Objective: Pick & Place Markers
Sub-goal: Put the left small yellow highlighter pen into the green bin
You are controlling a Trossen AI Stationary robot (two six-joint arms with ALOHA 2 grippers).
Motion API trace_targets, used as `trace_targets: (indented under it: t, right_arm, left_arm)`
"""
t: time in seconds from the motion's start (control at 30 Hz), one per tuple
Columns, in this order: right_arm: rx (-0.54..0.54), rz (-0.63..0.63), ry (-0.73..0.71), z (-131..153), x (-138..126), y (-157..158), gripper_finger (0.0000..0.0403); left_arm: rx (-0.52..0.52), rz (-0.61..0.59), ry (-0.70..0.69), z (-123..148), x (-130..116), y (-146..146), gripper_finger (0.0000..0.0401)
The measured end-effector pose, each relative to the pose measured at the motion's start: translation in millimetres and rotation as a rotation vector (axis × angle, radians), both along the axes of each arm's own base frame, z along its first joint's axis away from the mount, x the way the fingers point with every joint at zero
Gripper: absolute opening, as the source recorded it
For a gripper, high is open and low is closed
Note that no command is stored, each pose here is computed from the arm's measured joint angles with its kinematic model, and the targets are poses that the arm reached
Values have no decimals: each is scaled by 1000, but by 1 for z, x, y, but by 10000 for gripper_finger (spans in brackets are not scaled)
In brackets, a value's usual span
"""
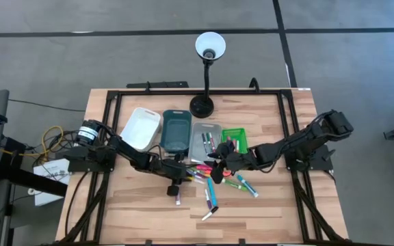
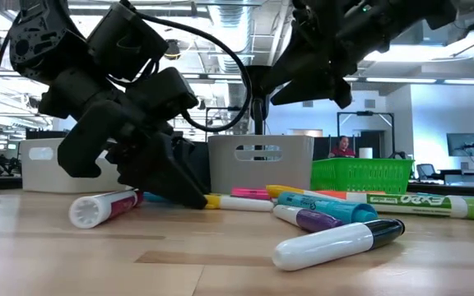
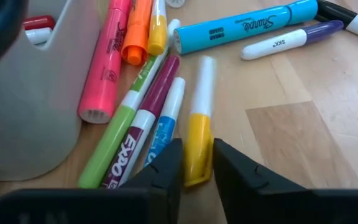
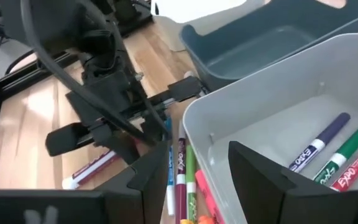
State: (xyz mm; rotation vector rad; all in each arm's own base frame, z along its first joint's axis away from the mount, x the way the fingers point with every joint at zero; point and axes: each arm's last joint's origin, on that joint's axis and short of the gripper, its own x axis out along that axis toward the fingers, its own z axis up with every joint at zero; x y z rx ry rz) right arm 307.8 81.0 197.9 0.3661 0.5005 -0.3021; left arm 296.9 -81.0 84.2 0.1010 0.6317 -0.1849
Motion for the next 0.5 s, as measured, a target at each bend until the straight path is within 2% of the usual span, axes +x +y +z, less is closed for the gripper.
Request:
trace_targets:
  t: [0.2, 0.33, 0.5]
  right_arm:
    - [28, 137, -5, 2, 1, 8, 156]
    - [-21, 244, -48, 6, 0, 20, 156]
    - [-41, 286, -39, 6, -3, 29, 156]
  left_arm:
    - [-1, 4, -11, 1, 1, 0, 35]
    - [-6, 1, -23, 2, 1, 0, 37]
    - [-25, -17, -69, 17, 0, -3, 46]
